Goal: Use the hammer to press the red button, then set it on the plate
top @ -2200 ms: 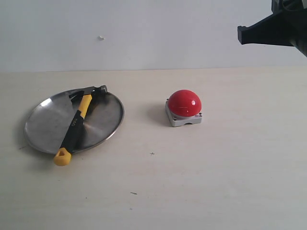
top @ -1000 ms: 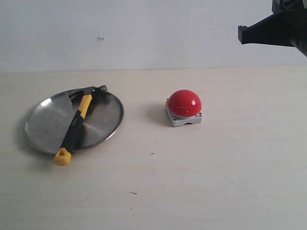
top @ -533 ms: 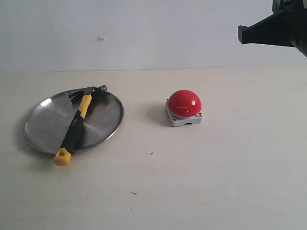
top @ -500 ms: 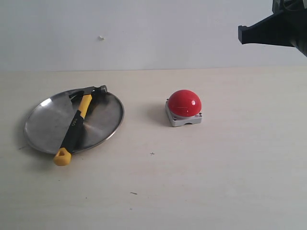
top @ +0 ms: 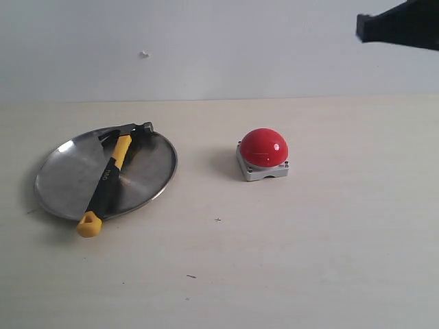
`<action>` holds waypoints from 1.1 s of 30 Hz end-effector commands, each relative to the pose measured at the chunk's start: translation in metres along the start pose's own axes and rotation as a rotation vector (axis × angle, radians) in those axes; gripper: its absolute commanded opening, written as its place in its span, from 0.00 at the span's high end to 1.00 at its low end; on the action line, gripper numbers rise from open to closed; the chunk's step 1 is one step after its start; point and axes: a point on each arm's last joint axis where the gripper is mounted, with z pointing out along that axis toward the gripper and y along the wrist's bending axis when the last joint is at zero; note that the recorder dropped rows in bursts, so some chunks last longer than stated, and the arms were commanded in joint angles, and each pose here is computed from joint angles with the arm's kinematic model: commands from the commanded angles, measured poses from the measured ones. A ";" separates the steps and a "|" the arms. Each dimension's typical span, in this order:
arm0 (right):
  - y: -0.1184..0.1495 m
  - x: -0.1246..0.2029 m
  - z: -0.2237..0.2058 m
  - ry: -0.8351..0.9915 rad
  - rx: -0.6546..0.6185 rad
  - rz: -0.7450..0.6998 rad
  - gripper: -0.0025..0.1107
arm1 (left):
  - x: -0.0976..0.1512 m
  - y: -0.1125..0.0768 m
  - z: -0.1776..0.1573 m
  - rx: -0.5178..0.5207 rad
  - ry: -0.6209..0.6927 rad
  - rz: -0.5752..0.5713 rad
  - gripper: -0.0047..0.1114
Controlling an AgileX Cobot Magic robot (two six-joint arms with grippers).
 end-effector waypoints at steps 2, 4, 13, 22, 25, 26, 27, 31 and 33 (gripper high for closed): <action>-0.025 -0.046 -0.048 -0.150 -0.013 0.129 0.98 | 0.000 0.000 0.000 0.000 -0.007 -0.005 0.96; -0.033 -0.057 -0.067 -0.178 -0.038 0.165 0.98 | 0.000 0.000 0.000 0.000 -0.007 -0.005 0.96; -0.070 -0.084 -0.154 -0.310 -0.101 0.291 0.98 | 0.000 0.000 0.000 0.000 -0.007 -0.005 0.96; -0.078 -0.092 -0.203 -0.449 -0.052 0.273 0.98 | 0.000 0.000 0.000 0.000 -0.007 -0.005 0.96; -0.076 -0.091 -0.201 -0.432 -0.088 0.334 0.98 | 0.000 0.000 0.000 0.000 -0.007 -0.005 0.96; -0.074 -0.090 -0.198 -0.415 -0.103 0.348 0.98 | 0.000 0.000 0.000 0.000 -0.007 -0.005 0.96; -0.072 -0.088 -0.196 -0.400 -0.119 0.344 0.98 | 0.000 0.000 0.000 0.000 -0.007 -0.005 0.96; -0.066 -0.078 -0.191 -0.337 -0.154 0.256 0.98 | 0.000 0.000 0.000 0.000 -0.007 -0.005 0.96; -0.065 -0.071 -0.188 -0.301 -0.158 0.257 0.98 | 0.000 0.000 0.000 0.000 -0.007 -0.005 0.96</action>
